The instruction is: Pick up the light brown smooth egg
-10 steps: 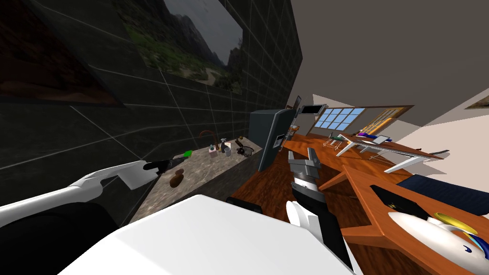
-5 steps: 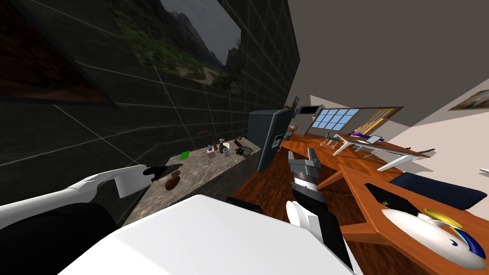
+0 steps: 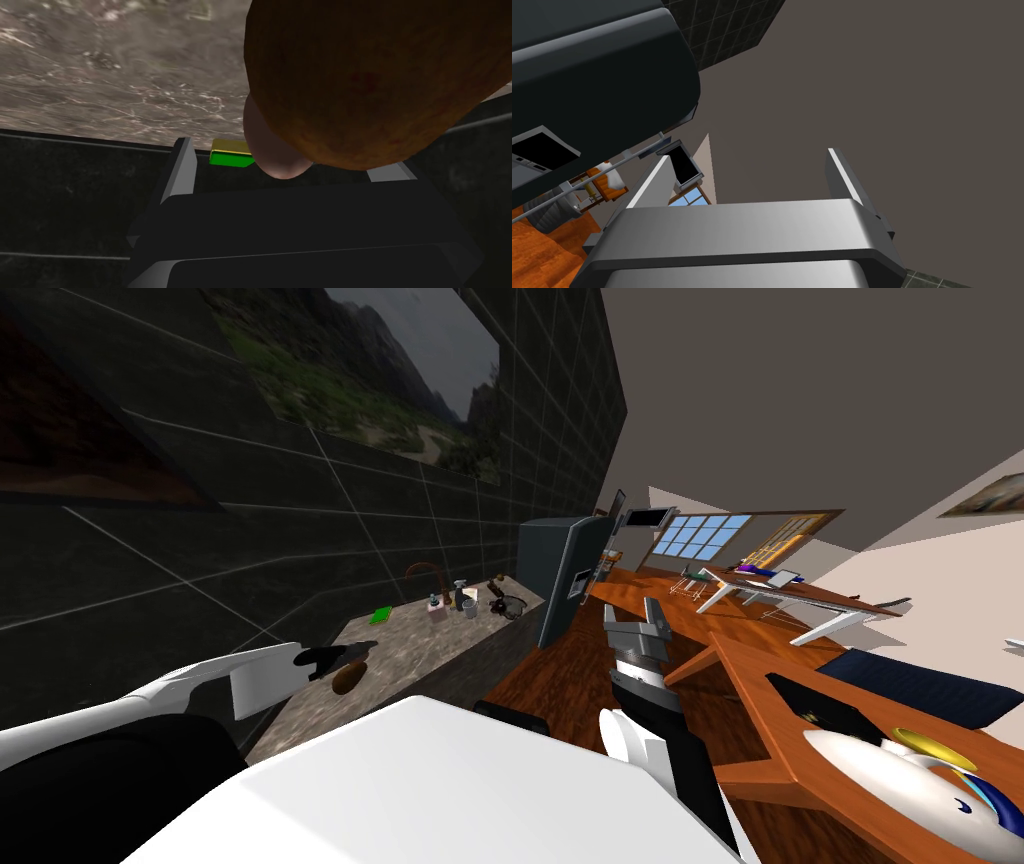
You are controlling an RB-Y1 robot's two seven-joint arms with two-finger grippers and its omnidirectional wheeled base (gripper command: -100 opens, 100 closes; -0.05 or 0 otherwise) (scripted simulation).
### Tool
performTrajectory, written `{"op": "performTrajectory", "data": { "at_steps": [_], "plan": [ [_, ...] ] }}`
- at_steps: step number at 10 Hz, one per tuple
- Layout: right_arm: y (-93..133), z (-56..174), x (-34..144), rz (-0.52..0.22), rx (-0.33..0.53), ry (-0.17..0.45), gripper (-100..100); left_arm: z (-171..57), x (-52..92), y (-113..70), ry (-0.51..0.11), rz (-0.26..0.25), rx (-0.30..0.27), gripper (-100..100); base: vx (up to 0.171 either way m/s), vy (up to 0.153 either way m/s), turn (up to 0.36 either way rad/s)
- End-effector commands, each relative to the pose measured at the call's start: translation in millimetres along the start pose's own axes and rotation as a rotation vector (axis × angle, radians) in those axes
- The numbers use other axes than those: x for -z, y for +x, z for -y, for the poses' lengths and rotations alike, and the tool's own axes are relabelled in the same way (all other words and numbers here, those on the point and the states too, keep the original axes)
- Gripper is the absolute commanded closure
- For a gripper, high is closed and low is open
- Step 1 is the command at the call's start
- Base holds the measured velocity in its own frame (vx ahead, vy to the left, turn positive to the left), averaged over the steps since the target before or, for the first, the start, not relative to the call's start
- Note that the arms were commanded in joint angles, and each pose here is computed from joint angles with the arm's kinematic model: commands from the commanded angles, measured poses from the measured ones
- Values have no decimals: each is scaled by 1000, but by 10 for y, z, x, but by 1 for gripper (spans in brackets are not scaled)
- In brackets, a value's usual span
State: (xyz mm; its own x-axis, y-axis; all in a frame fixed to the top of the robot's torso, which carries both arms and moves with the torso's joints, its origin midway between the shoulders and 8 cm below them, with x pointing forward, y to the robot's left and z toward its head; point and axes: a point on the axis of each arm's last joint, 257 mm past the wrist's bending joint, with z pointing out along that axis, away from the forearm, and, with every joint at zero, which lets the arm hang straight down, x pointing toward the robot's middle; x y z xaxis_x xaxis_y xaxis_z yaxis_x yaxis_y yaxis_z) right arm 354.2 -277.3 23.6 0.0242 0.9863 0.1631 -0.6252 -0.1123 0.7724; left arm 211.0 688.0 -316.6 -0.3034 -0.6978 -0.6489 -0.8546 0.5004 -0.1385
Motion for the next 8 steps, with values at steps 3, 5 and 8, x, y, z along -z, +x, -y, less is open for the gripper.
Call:
{"op": "performTrajectory", "data": {
  "at_steps": [3,5,8],
  "plan": [
    [0,0,0,0,0,0,0,-103,-47,48,-6,2,9,-100,16,20,-47],
    [0,0,0,0,0,0,0,-113,-51,52,-8,2,9,100,0,0,0],
    [0,0,0,0,0,0,0,-114,-51,52,-8,2,9,100,0,0,0]
  ]
}}
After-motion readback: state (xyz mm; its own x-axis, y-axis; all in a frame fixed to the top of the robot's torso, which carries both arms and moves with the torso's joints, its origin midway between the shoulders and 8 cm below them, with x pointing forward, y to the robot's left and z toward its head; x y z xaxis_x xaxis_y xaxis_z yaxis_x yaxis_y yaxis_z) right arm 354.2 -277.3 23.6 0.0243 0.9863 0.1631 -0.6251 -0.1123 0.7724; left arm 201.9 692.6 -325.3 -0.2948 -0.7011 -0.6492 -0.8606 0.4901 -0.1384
